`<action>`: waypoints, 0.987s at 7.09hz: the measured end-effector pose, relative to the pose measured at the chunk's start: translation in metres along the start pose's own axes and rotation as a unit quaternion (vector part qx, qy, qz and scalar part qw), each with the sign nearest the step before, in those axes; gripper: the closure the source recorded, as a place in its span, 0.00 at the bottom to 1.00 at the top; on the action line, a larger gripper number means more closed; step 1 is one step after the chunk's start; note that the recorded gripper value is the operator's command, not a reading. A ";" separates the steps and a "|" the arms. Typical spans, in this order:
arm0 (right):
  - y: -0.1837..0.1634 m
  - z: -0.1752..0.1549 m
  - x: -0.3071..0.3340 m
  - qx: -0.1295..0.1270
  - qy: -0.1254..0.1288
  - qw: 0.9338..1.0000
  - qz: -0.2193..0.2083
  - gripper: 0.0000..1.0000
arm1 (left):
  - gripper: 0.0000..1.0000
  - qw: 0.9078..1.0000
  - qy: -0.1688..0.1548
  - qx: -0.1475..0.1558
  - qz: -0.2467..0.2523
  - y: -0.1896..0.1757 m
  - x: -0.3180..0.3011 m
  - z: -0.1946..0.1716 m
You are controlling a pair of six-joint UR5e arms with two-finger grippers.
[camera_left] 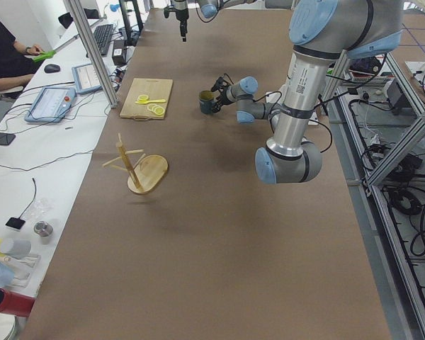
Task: Hang cup on storage rack
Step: 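Close the left gripper on the blue mug's handle, then lift the blue mug with the left gripper toward the wooden mug stand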
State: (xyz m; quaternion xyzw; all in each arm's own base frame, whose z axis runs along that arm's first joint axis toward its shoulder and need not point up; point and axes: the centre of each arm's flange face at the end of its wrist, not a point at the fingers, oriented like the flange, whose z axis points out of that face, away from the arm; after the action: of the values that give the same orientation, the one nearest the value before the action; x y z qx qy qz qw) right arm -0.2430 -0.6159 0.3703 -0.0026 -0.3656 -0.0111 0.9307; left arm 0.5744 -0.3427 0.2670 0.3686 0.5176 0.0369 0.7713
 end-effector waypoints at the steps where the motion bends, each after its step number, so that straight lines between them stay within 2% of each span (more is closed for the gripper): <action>1: 0.000 0.000 0.000 0.000 0.000 1.000 0.000 0.00 | 0.60 1.000 0.005 0.000 -0.001 0.001 0.001 0.001; 2: 0.000 0.000 0.000 0.000 0.000 1.000 0.000 0.00 | 0.68 1.000 0.013 0.004 -0.003 -0.001 0.003 -0.001; 3: 0.000 0.000 0.000 0.000 0.000 1.000 0.000 0.00 | 0.68 1.000 0.022 0.011 -0.006 -0.004 0.005 -0.003; 4: 0.000 0.000 -0.001 0.000 0.000 1.000 0.000 0.00 | 0.76 0.999 0.026 0.017 -0.009 -0.008 0.004 -0.004; 5: 0.000 0.001 -0.001 0.000 0.000 1.000 0.000 0.00 | 1.00 0.999 0.026 0.021 -0.011 -0.012 0.002 -0.005; 7: 0.001 0.001 -0.001 -0.001 0.000 1.000 -0.001 0.00 | 1.00 0.999 0.026 0.030 -0.018 -0.022 -0.002 -0.007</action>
State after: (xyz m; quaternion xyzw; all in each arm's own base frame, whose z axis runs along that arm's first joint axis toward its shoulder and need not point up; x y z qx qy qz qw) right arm -0.2447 -0.6153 0.3706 -0.0034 -0.3655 -0.0122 0.9307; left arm 0.5609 -0.3559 0.2536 0.3807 0.5451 0.0169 0.7468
